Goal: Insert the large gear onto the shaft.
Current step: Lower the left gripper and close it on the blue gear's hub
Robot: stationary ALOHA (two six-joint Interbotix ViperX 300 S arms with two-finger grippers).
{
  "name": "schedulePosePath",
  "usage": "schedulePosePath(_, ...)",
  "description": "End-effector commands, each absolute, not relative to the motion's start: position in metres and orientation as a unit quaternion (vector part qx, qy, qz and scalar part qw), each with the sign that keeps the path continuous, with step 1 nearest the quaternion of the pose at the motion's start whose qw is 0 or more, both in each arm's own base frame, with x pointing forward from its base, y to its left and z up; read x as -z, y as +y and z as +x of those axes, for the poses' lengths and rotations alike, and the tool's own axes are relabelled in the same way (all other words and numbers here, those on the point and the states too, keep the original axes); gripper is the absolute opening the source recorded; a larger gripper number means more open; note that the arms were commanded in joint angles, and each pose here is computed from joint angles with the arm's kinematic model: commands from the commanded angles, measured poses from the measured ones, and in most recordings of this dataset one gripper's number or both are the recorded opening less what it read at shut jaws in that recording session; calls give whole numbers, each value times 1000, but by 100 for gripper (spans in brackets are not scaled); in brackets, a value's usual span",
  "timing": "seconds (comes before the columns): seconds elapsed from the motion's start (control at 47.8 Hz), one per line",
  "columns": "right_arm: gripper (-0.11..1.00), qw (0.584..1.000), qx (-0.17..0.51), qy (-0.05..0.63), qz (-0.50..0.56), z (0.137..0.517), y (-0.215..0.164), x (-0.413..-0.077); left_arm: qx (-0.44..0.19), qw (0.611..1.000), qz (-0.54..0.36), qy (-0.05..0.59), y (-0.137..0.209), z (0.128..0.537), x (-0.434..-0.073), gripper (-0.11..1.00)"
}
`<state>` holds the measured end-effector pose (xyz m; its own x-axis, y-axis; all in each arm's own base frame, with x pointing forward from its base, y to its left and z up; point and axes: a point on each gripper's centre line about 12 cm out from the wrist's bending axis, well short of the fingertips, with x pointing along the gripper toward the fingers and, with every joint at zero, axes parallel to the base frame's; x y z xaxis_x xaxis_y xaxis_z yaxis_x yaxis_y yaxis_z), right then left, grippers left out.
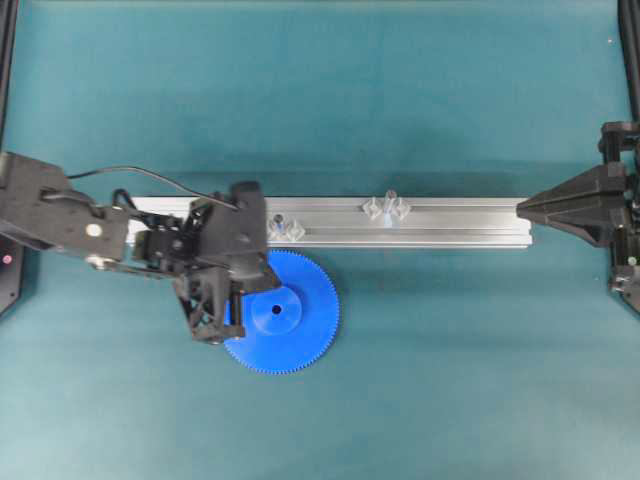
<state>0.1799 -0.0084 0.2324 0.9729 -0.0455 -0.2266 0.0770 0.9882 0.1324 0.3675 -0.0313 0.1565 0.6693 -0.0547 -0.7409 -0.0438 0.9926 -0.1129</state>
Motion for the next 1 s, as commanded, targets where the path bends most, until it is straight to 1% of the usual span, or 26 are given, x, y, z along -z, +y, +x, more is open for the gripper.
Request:
schedulePosePath(0.0,7,991,32,104,76,181,-9,-237,9,914,-56,401,-36,377,-167,1)
schedulePosePath(0.356,7,991,32,101,76,180,-9,-237,15,904,-49,425,-44,389,-160,1)
schedulePosePath(0.544,7,991,32,101,76,180,-9,-237,21,890,-37,454,-50,388,-155,1)
schedulePosePath(0.649,7,991,32,101,76,180,-9,-236,25,884,-27,466,-52,389,-156,1)
schedulePosePath(0.879,7,991,32,103,76,180,-9,-235,33,885,-13,464,-53,399,-163,0)
schedulePosePath(0.984,7,991,32,104,76,180,-9,-235,33,879,-9,475,-53,400,-161,1)
